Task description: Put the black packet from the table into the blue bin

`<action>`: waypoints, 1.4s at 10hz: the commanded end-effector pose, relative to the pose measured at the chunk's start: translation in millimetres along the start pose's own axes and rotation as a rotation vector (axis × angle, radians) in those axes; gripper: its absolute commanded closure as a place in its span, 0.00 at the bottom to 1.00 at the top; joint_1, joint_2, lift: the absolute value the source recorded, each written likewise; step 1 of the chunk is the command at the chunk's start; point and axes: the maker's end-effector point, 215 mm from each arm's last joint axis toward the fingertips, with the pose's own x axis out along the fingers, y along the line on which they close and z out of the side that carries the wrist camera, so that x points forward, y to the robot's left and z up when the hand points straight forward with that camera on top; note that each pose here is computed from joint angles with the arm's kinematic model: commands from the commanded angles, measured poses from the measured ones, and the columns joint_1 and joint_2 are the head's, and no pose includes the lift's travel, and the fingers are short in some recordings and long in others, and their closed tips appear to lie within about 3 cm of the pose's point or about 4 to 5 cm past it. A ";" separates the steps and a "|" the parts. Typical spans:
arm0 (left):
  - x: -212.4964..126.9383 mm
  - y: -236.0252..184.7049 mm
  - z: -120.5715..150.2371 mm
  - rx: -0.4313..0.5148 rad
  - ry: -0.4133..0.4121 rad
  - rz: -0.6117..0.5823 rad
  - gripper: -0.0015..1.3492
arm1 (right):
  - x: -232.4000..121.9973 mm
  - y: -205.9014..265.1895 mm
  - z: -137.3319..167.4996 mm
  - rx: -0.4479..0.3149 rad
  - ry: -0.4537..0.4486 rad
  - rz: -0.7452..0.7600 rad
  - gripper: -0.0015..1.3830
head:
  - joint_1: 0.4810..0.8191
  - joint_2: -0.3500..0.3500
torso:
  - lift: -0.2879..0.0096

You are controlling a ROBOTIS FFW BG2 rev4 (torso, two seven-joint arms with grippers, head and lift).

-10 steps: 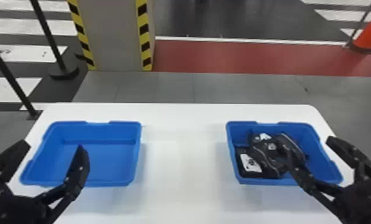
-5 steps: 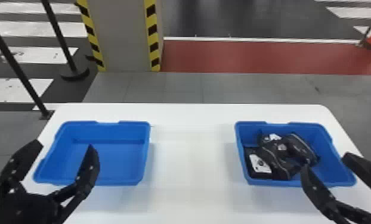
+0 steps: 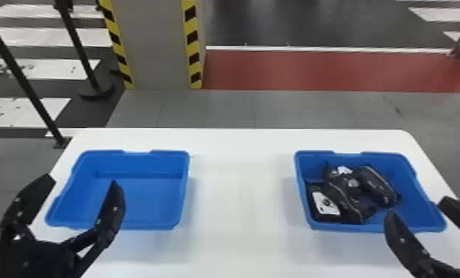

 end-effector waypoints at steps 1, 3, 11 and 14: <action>0.0 -0.9 0.0 0.000 0.000 -0.002 0.09 | -0.1 -0.5 -1.0 0.000 -0.001 -0.002 0.20 | 0.63 0.52 | 0.60; 0.0 -0.6 0.0 0.000 0.000 0.000 0.09 | 0.3 -0.9 2.2 -0.003 -0.013 -0.002 0.20 | 0.63 0.52 | 0.60; 0.7 -0.5 -1.4 -0.001 0.005 0.000 0.09 | 4.0 -2.8 0.2 -0.026 -0.013 -0.005 0.23 | 0.63 0.52 | 0.60; 1.6 -2.5 -2.2 -0.002 0.007 -0.004 0.09 | 5.2 -3.3 1.2 -0.035 -0.015 -0.005 0.23 | 0.63 0.51 | 0.60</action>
